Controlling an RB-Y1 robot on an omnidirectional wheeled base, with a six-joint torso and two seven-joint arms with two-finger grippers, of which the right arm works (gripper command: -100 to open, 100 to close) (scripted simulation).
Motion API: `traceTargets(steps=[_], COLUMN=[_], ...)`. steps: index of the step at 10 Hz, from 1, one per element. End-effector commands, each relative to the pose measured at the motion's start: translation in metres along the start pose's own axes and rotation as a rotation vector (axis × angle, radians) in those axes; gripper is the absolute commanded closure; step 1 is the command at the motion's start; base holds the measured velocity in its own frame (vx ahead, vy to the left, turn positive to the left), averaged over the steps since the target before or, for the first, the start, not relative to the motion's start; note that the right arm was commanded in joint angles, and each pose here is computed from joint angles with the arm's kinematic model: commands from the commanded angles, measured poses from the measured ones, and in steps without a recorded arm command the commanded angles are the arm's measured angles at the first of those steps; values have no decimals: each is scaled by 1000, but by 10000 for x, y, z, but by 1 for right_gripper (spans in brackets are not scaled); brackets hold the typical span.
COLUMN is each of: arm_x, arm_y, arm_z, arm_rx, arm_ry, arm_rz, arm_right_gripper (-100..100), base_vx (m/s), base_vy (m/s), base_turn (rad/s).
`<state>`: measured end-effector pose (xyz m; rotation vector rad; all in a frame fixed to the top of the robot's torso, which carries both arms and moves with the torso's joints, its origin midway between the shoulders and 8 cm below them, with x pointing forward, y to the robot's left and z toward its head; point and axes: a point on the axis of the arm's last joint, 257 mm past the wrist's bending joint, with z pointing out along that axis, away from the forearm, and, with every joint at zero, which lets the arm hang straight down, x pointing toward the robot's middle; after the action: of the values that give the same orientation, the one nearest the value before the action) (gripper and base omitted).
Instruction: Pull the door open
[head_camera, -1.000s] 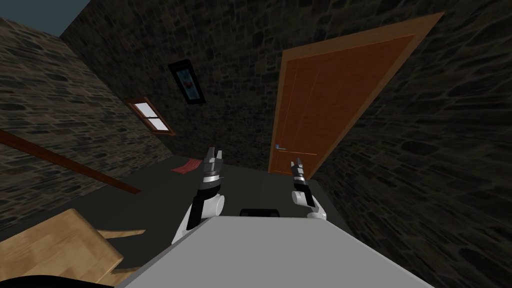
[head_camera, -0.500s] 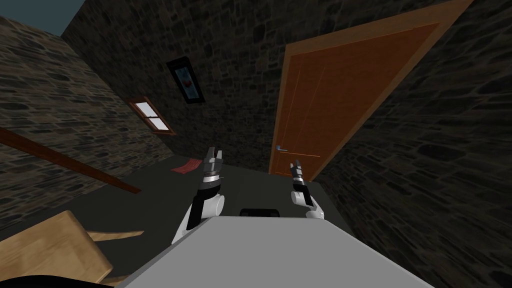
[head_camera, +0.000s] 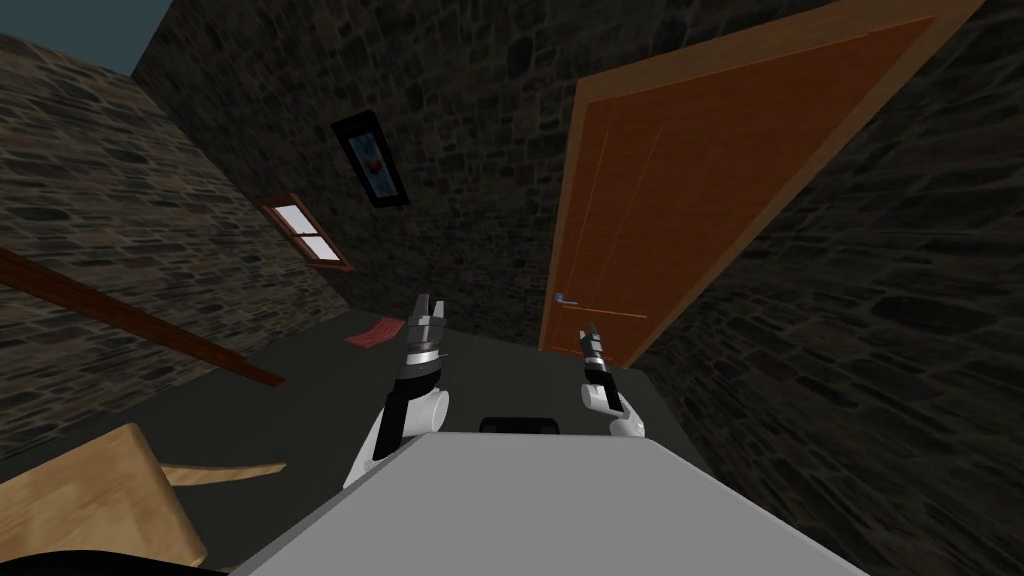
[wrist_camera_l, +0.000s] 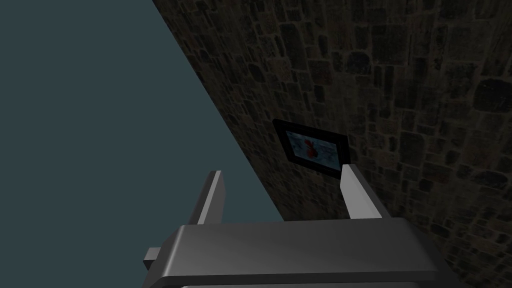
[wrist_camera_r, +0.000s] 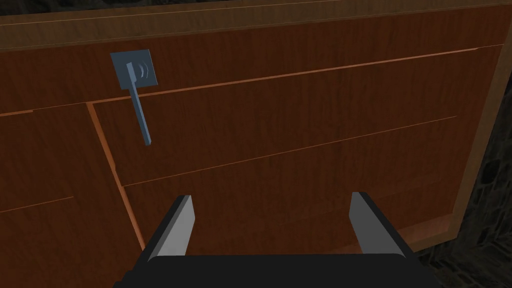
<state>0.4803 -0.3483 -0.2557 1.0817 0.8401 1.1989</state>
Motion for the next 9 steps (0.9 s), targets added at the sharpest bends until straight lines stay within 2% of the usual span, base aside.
traceTargets(steps=[1,9], arm_x=[-15,-114], arm_y=[-112,-551], arm_z=[-6,-91], arm_rx=[20,110], arm_ry=[-7,-37], arm_rz=[-2,-14], arm_right_gripper=[-100,-100], base_vx=[88,71], base_vy=[-10,-17], base_turn=[41,30])
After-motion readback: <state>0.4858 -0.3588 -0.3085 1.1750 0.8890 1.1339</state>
